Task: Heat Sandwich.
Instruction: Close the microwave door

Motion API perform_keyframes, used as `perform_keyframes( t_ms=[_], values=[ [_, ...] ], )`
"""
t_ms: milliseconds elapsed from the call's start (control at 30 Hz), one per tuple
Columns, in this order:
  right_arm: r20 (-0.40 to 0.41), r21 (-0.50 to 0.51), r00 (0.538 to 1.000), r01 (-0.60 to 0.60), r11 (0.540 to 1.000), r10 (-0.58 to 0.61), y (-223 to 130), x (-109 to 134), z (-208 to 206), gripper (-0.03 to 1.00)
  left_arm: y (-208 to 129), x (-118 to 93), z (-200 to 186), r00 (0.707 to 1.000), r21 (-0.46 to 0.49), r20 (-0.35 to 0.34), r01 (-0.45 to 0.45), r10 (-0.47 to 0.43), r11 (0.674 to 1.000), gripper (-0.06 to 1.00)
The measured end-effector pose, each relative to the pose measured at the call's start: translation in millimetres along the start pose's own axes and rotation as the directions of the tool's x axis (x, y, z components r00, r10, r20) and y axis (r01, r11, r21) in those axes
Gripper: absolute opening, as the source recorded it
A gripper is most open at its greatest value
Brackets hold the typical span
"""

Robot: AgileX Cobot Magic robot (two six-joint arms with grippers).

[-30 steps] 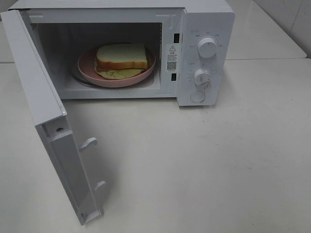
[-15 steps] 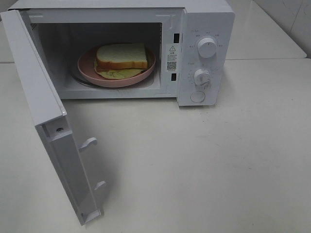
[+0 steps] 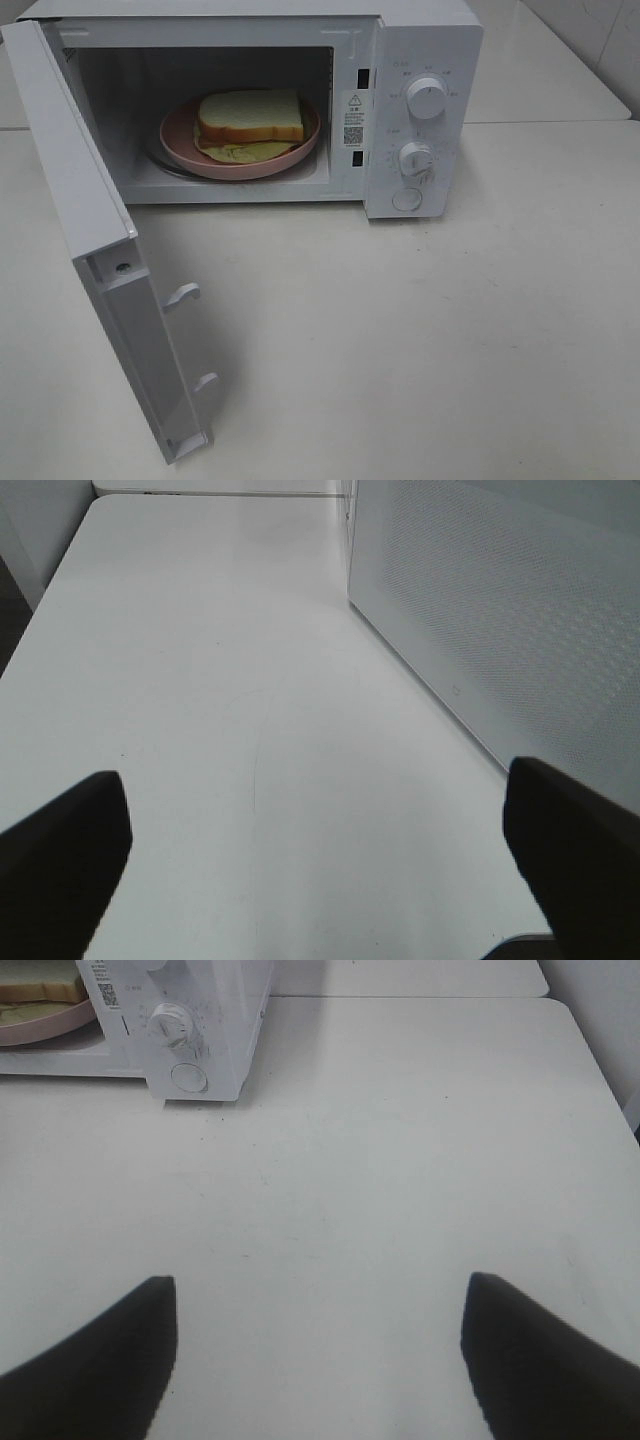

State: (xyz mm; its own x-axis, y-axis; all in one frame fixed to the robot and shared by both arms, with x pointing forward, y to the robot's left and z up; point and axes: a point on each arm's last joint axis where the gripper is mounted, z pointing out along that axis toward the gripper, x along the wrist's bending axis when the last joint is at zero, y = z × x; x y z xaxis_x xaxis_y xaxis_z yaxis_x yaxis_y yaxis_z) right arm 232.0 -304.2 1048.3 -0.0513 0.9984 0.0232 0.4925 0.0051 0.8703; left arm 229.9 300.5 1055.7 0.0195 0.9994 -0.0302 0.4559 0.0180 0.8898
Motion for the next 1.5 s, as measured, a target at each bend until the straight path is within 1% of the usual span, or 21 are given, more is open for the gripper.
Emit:
perform_keyframes(
  t_ms=[633,767,867,933,1033,1067,1133,1167,1200,1233,1267,1300,1367,1400,1433,1467,1500],
  values=[
    [0.000,0.000,1.000,0.000,1.000,0.000,0.0,0.0,0.0,0.76,0.0,0.0,0.0,1.000,0.000,0.000,0.000,0.000,1.000,0.95],
    [0.000,0.000,1.000,0.000,1.000,0.000,0.0,0.0,0.0,0.76,0.4,-0.9,-0.2,1.000,-0.004,0.010,0.005,-0.005,1.000,0.95],
    [0.000,0.000,1.000,0.000,1.000,0.000,0.0,0.0,0.0,0.76,7.6,-1.1,-1.0,1.000,-0.026,0.010,0.005,-0.005,1.000,0.95],
    [0.000,0.000,1.000,0.000,1.000,0.000,0.0,0.0,0.0,0.76,19.1,-1.3,3.1,1.000,-0.046,0.010,0.006,-0.006,0.999,0.94],
    [0.000,0.000,1.000,0.000,1.000,0.000,0.0,0.0,0.0,0.76,24.3,-1.3,8.1,1.000,-0.037,0.010,0.007,-0.007,0.999,0.91],
    [0.000,0.000,1.000,0.000,1.000,0.000,0.0,0.0,0.0,0.76,26.9,-1.3,11.2,1.000,-0.028,0.009,0.007,-0.007,1.000,0.89],
    [0.000,0.000,1.000,0.000,1.000,0.000,0.0,0.0,0.0,0.76,33.6,-1.4,21.6,1.000,0.009,0.007,0.008,-0.008,1.000,0.79],
    [0.000,0.000,1.000,0.000,1.000,0.000,0.0,0.0,0.0,0.76,33.6,-1.4,21.6,1.000,0.009,0.007,0.008,-0.008,1.000,0.79],
    [0.000,0.000,1.000,0.000,1.000,0.000,0.0,0.0,0.0,0.76,35.6,-1.4,25.6,1.000,0.024,0.007,0.009,-0.009,1.000,0.74],
    [0.000,0.000,1.000,0.000,1.000,0.000,0.0,0.0,0.0,0.76,40.0,-1.4,33.5,1.000,0.045,0.006,0.009,-0.010,0.999,0.68],
    [0.000,0.000,1.000,0.000,1.000,0.000,0.0,0.0,0.0,0.76,41.6,-1.3,36.7,1.000,0.055,0.005,0.010,-0.010,0.998,0.56],
    [0.000,0.000,1.000,0.000,1.000,0.000,0.0,0.0,0.0,0.76,41.6,-1.3,36.7,1.000,0.055,0.005,0.010,-0.010,0.998,0.56],
    [0.000,-0.001,1.000,0.000,1.000,0.000,0.1,0.0,0.0,0.76,47.1,-1.4,49.1,1.000,0.085,0.005,0.012,-0.013,0.996,0.45],
    [0.000,-0.001,1.000,0.000,1.000,0.000,0.1,0.0,0.0,0.76,48.8,-1.4,54.4,1.000,0.090,0.004,0.013,-0.013,0.996,0.31],
    [0.000,-0.001,1.000,0.000,1.000,0.000,0.1,0.0,0.0,0.76,49.9,-1.3,59.2,1.000,0.094,0.003,0.013,-0.014,0.995,0.25],
    [0.000,-0.001,1.000,0.000,1.000,0.000,0.1,0.0,0.0,0.76,49.9,-1.3,59.2,1.000,0.094,0.003,0.013,-0.014,0.995,0.25],
    [0.000,-0.001,1.000,0.000,1.000,0.000,0.1,0.0,0.0,0.75,50.5,-1.2,65.4,1.000,0.101,0.003,0.014,-0.014,0.995,0.18]
  ],
)
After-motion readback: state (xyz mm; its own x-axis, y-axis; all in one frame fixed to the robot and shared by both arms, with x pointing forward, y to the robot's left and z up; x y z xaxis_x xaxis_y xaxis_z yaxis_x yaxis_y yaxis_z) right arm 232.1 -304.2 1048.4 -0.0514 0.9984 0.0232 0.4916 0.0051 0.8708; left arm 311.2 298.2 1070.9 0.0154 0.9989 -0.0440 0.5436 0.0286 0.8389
